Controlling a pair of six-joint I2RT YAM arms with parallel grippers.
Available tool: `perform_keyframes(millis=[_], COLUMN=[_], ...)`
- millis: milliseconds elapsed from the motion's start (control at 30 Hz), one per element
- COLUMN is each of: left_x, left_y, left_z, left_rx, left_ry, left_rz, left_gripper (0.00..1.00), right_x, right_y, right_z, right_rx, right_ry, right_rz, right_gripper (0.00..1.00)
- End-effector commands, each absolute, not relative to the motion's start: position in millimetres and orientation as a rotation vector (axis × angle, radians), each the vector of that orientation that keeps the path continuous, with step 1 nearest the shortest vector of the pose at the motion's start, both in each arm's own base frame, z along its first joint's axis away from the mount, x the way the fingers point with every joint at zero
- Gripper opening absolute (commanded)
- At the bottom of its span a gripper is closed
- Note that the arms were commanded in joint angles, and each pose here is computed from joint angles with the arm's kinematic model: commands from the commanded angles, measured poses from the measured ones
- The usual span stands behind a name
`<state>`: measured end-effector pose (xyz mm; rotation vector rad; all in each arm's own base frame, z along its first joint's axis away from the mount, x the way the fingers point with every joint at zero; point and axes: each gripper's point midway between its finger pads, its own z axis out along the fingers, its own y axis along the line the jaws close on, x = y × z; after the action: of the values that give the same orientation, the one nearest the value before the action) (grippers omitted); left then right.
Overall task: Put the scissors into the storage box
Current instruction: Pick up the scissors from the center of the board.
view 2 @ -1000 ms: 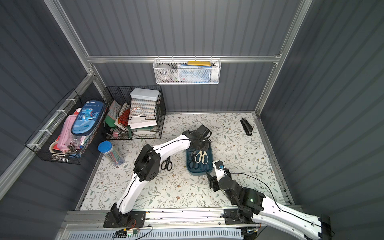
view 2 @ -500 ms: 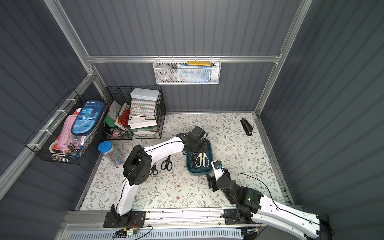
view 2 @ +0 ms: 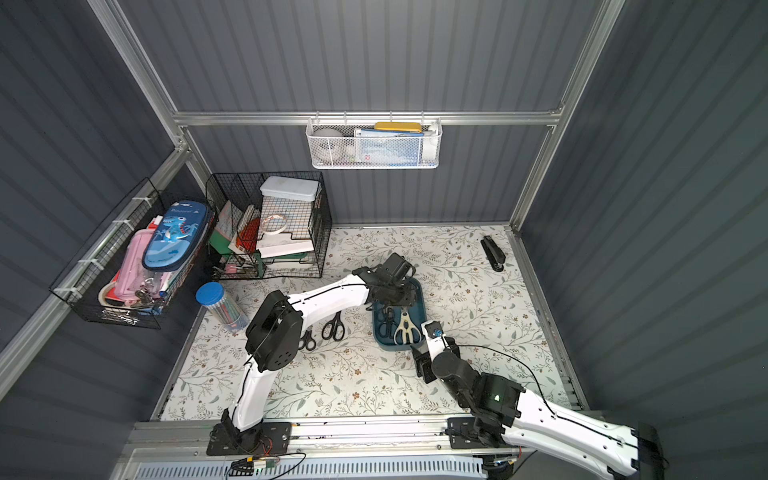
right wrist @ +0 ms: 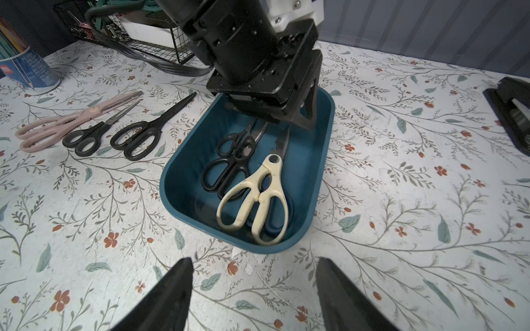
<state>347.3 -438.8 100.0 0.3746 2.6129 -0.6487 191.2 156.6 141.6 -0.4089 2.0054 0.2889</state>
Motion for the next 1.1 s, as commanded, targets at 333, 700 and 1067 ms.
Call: perform_keyframes(millis=[333, 700, 1067], left_x=[342.9, 296.1, 303.4], left_y=[-255.3, -186.2, -200.2], left_z=[196.0, 104.0, 61.5], left_rx=[0.208, 0.061, 0.173], left_ry=[2.413, 2.719, 2.8], left_rz=[-0.226, -0.231, -0.239], left_gripper=[0.55, 0.58, 0.61], right_x=[178.9, 155.4, 152.4], right_y=[190.7, 258.1, 233.9], right_z=[138.0, 128.8, 127.7], right_rx=[-0.59, -0.893, -0.833], right_ry=[2.0, 2.039, 1.939], right_rz=[0.419, 0.591, 0.491], right_gripper=[0.75, 0.76, 0.77])
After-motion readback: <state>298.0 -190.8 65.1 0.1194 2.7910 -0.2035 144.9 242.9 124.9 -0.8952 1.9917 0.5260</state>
